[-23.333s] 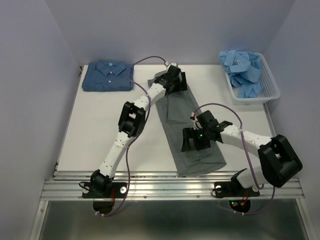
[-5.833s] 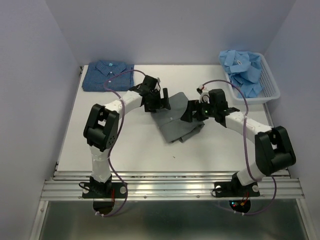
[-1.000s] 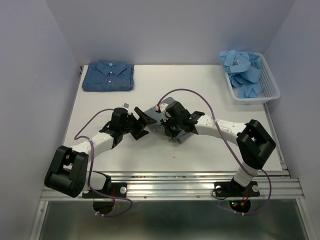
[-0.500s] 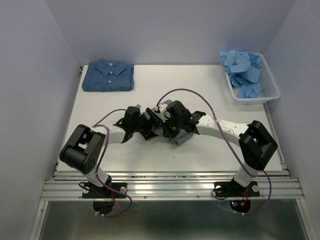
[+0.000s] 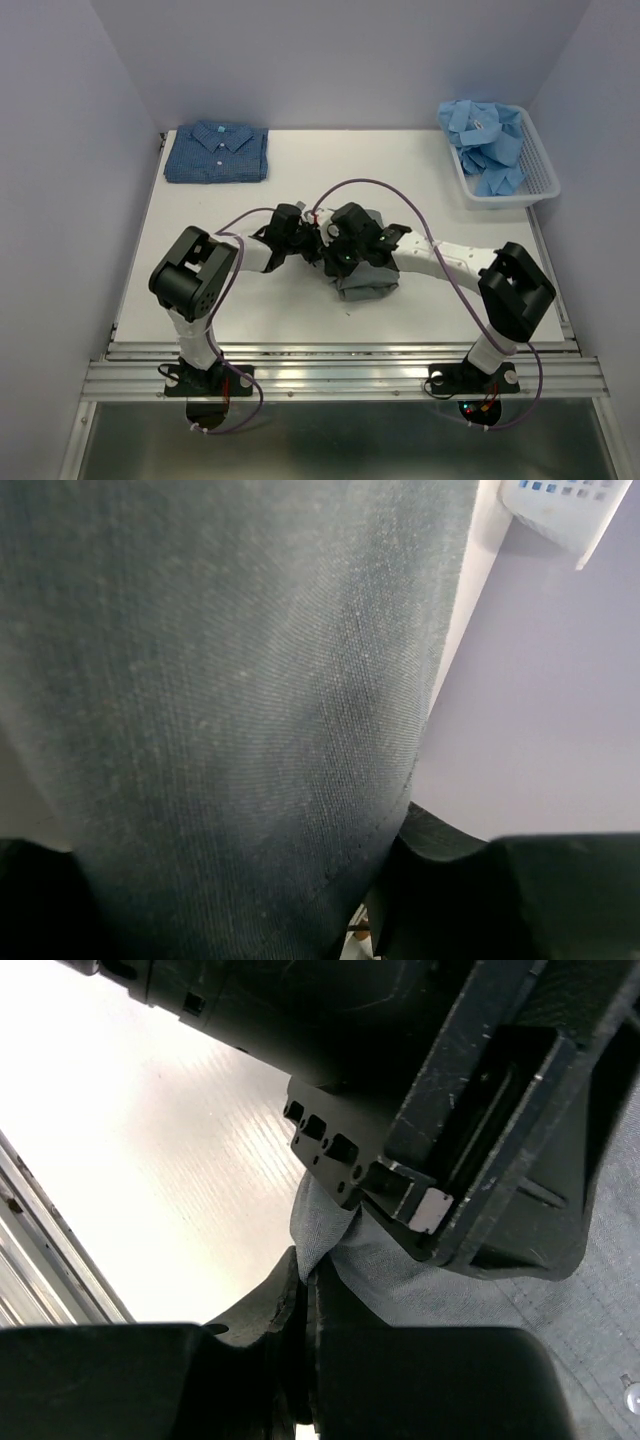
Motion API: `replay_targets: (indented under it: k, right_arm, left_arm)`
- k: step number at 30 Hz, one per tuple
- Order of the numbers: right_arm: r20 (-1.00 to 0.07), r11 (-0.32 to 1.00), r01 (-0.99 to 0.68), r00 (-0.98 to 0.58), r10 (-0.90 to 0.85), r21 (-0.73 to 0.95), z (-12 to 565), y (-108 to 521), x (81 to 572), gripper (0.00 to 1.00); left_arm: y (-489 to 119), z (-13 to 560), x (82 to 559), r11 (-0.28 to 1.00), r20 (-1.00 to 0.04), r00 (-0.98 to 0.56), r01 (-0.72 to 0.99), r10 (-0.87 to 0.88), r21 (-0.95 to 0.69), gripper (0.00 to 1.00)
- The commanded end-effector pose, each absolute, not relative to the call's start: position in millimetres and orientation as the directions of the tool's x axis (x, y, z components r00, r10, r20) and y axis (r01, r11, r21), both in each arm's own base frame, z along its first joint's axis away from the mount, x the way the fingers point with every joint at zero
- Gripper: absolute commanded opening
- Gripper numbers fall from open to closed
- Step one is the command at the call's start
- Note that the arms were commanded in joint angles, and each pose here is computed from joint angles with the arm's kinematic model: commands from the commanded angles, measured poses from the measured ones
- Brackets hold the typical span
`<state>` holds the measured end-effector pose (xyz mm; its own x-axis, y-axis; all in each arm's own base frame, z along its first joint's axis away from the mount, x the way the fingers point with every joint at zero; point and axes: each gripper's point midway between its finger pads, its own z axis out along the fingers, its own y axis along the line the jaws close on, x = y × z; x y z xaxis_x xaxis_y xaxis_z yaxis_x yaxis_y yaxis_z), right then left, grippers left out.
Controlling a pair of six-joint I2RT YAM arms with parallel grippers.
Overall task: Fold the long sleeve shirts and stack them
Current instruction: Fold the shirt
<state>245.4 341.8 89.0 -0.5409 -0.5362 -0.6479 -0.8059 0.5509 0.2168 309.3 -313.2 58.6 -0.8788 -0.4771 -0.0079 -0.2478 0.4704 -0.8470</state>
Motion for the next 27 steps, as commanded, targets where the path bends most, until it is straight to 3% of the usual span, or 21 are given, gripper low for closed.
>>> replay_targets:
  k: [1, 4, 5, 7, 12, 15, 24, 27]
  right_arm:
    - [-0.734, 0.501, -0.840, -0.474, -0.487, 0.210, 123, 355, 244, 0.01]
    - [-0.737, 0.509, -0.837, -0.472, -0.484, 0.201, 125, 349, 241, 0.16]
    - [-0.740, 0.515, -0.834, -0.473, -0.479, 0.200, 127, 347, 241, 0.30]
    - [-0.754, 0.517, -0.830, -0.474, -0.455, 0.210, 140, 345, 237, 0.99]
    - [-0.806, 0.559, -0.801, -0.468, -0.363, 0.214, 178, 337, 238, 1.00]
    - [-0.852, 0.608, -0.770, -0.439, -0.284, 0.194, 208, 324, 242, 1.00]
    - [-0.889, 0.735, -0.665, -0.406, -0.210, 0.131, 223, 296, 259, 1.00]
    - [-0.900, 0.764, -0.635, -0.392, -0.192, 0.114, 229, 288, 264, 1.00]
  left_arm:
    - [-326, 86, 330, 0.455, -0.126, -0.888, -0.101, -0.441, -0.885, 0.00]
    - [-327, 100, 339, 0.471, -0.218, -0.884, -0.002, -0.413, -0.882, 0.00]
    - [-327, 102, 340, 0.480, -0.242, -0.881, 0.019, -0.406, -0.877, 0.00]
    - [-319, 112, 349, 0.519, -0.317, -0.862, 0.075, -0.396, -0.852, 0.00]
    - [-290, 129, 378, 0.672, -0.479, -0.783, 0.107, -0.397, -0.732, 0.00]
    - [-266, 117, 383, 0.805, -0.515, -0.787, 0.041, -0.339, -0.592, 0.00]
    - [-263, 118, 382, 0.808, -0.489, -0.797, 0.003, -0.354, -0.589, 0.00]
    - [-247, 126, 384, 0.855, -0.542, -0.771, -0.006, -0.334, -0.518, 0.00]
